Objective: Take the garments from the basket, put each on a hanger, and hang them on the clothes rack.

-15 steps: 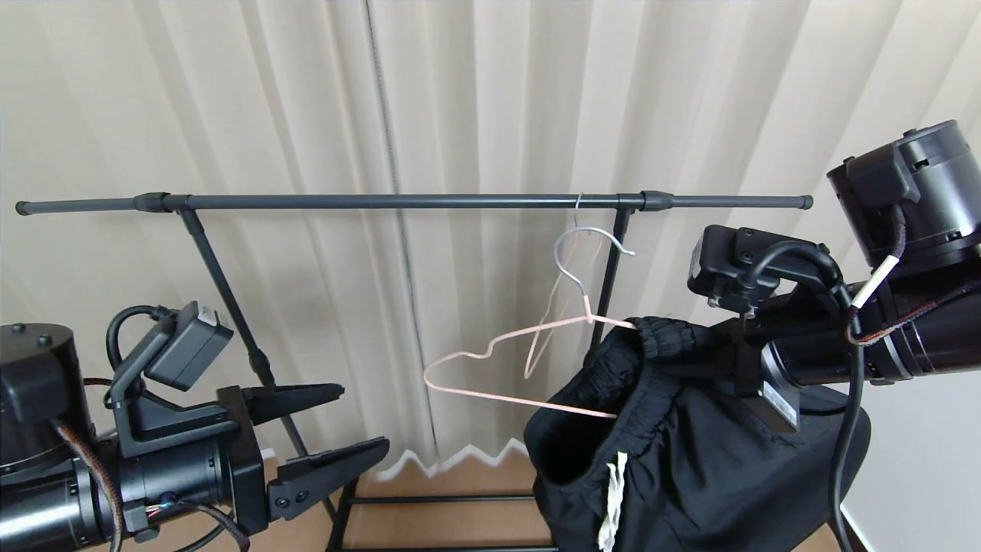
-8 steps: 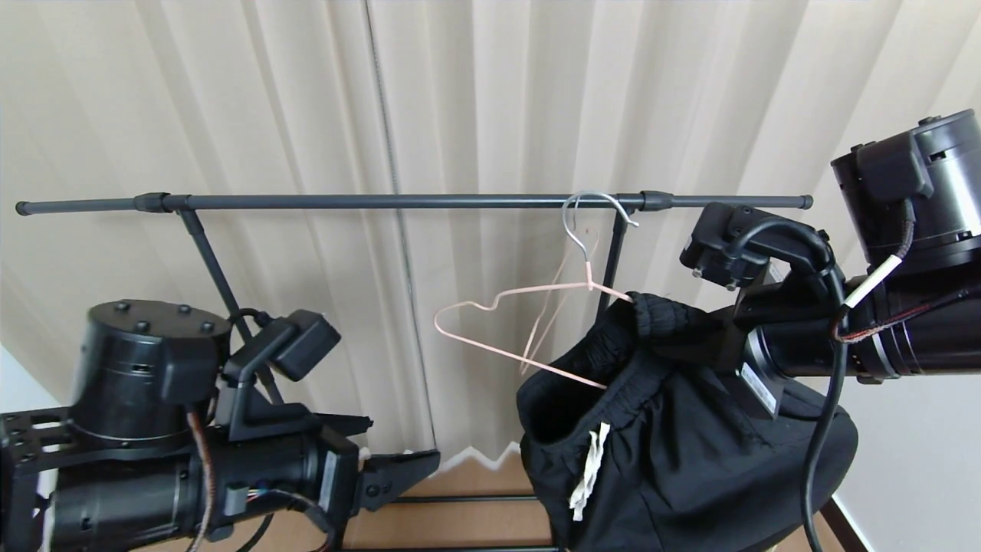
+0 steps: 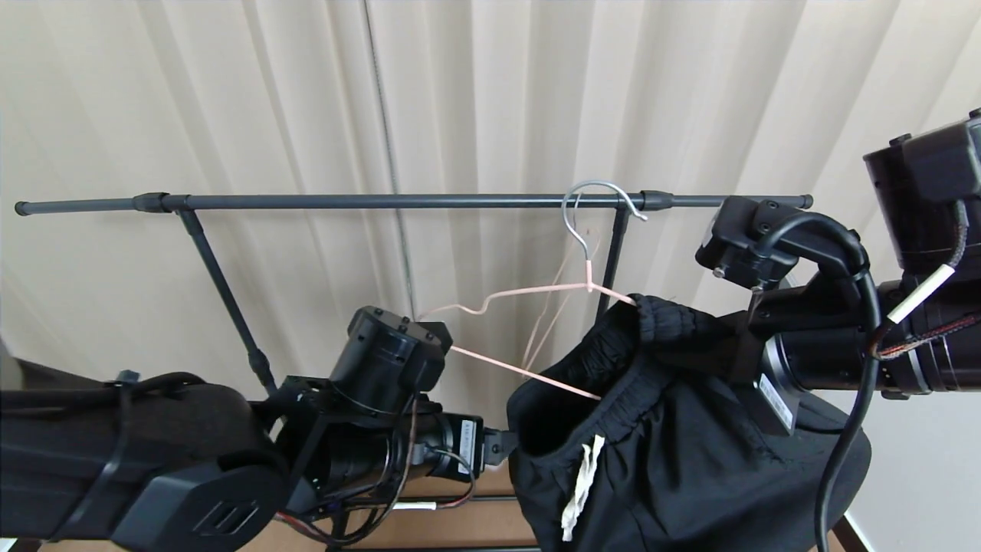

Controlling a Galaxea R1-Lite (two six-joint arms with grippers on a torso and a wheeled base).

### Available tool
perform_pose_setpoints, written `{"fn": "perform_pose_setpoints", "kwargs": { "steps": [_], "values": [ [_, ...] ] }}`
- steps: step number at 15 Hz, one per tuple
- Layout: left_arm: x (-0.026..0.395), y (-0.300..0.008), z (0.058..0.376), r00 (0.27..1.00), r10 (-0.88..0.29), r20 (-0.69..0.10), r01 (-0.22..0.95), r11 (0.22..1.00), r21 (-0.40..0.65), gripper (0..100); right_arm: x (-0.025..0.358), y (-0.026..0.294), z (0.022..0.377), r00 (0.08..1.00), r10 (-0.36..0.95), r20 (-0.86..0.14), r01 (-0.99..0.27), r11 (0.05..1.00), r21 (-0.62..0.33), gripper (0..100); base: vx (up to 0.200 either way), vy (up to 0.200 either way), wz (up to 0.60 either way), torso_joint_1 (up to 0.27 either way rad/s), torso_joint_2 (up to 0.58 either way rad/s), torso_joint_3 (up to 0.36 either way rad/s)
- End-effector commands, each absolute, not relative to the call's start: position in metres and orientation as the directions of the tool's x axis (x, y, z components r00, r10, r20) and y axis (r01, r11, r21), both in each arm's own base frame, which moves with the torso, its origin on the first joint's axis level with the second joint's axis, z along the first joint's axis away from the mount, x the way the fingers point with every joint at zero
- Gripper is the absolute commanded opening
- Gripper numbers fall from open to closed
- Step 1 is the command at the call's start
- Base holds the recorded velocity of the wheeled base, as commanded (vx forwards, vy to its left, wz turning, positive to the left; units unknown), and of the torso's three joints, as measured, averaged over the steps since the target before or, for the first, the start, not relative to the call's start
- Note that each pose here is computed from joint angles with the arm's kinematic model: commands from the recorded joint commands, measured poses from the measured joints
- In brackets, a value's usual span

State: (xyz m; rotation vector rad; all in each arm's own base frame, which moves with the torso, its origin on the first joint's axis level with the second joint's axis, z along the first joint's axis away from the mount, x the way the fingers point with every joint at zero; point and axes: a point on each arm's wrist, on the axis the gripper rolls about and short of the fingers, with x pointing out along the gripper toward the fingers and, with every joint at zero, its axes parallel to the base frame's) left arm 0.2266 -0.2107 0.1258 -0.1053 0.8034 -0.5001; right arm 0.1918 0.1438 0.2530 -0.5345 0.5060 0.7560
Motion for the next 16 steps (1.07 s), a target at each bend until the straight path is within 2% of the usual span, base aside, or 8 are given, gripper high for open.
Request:
{"fn": "perform_pose_setpoints", "kwargs": {
  "steps": [1, 5, 8, 9, 13, 16],
  "values": [
    [0.239, -0.226, 0.106, 0.564, -0.444, -0.697, 0.374, 0.889, -0.263, 100, 0.181, 0.143, 0.258, 0.619, 0.525, -0.584, -0.758, 0.592, -0.271, 0, 0.000, 0.000, 0.00, 0.000, 0.00, 0.000],
    [0.251, -0.237, 0.108, 0.576, -0.455, -0.679, 0.356, 0.887, -0.293, 100, 0.166, 0.141, 0.260, 0.609, 0.552, -0.569, -0.774, 0.569, -0.277, 0, 0.000, 0.000, 0.00, 0.000, 0.00, 0.000],
    [0.254, -0.239, 0.099, 0.565, -0.443, -0.696, 0.351, 0.893, -0.283, 100, 0.158, 0.136, 0.264, 0.615, 0.564, -0.552, -0.773, 0.568, -0.282, 0, 0.000, 0.000, 0.00, 0.000, 0.00, 0.000],
    [0.254, -0.239, 0.098, 0.577, -0.426, -0.697, 0.340, 0.901, -0.270, 0, 0.157, 0.135, 0.264, 0.615, 0.564, -0.550, -0.773, 0.569, -0.281, 0, 0.000, 0.000, 0.00, 0.000, 0.00, 0.000],
    [0.249, -0.234, 0.105, 0.612, -0.396, -0.684, 0.321, 0.915, -0.242, 0, 0.157, 0.133, 0.255, 0.606, 0.550, -0.576, -0.775, 0.572, -0.269, 0, 0.000, 0.000, 0.00, 0.000, 0.00, 0.000],
    [0.243, -0.223, 0.126, 0.658, -0.399, -0.639, 0.336, 0.915, -0.224, 0, 0.167, 0.126, 0.233, 0.645, 0.532, -0.549, -0.730, 0.643, -0.234, 0, 0.000, 0.000, 0.00, 0.000, 0.00, 0.000]
  ]
}}
